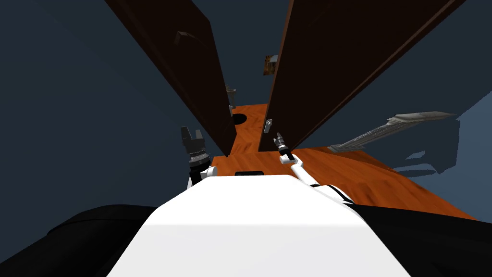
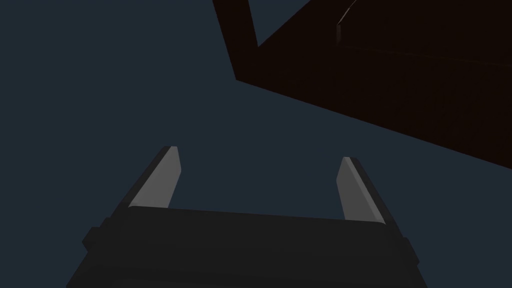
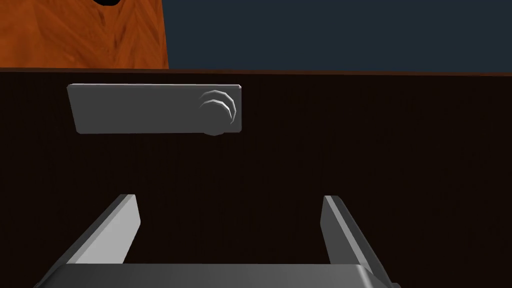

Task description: Push the door open

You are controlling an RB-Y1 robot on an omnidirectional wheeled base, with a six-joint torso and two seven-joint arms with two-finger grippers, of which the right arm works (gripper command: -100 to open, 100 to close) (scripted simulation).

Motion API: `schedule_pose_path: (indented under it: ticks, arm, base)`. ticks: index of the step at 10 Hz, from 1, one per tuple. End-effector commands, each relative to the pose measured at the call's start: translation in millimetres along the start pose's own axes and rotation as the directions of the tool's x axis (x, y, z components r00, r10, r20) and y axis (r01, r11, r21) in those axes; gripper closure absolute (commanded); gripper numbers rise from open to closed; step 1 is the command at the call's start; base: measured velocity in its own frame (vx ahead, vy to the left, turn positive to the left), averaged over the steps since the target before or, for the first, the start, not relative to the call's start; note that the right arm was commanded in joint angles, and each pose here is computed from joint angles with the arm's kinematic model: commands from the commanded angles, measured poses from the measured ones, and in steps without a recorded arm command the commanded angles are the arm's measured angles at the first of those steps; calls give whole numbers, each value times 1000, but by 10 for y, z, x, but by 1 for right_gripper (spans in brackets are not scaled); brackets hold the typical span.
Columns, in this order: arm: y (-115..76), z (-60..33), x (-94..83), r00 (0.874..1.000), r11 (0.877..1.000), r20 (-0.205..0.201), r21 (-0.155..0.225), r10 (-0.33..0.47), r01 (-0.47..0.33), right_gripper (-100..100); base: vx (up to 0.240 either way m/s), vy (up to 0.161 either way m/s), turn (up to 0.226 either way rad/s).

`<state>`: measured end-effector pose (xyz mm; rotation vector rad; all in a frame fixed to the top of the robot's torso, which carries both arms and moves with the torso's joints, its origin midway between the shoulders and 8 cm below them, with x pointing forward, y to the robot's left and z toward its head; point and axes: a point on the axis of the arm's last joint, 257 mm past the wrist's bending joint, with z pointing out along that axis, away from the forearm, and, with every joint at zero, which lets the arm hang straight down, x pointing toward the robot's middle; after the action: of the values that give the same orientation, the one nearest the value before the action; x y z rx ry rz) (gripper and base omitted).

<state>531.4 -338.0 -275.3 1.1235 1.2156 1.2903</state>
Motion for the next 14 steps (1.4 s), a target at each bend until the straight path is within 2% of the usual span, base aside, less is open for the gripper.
schedule_pose_path:
  ticks: [1, 6, 9, 14]
  arm:
    - [-63, 8, -79, 1000, 1000, 11, 17, 2, -2, -100]
    - [-201, 37, -383, 999, 998, 48, 60, 2, -5, -100]
    - [-199, 46, -401, 999, 998, 53, 61, 2, -5, -100]
    - [-210, 93, -440, 997, 998, 73, 63, 1, -6, -100]
  base:
    - [84, -32, 56]
    - [85, -26, 57]
    - [76, -17, 20]
    - [196, -8, 41]
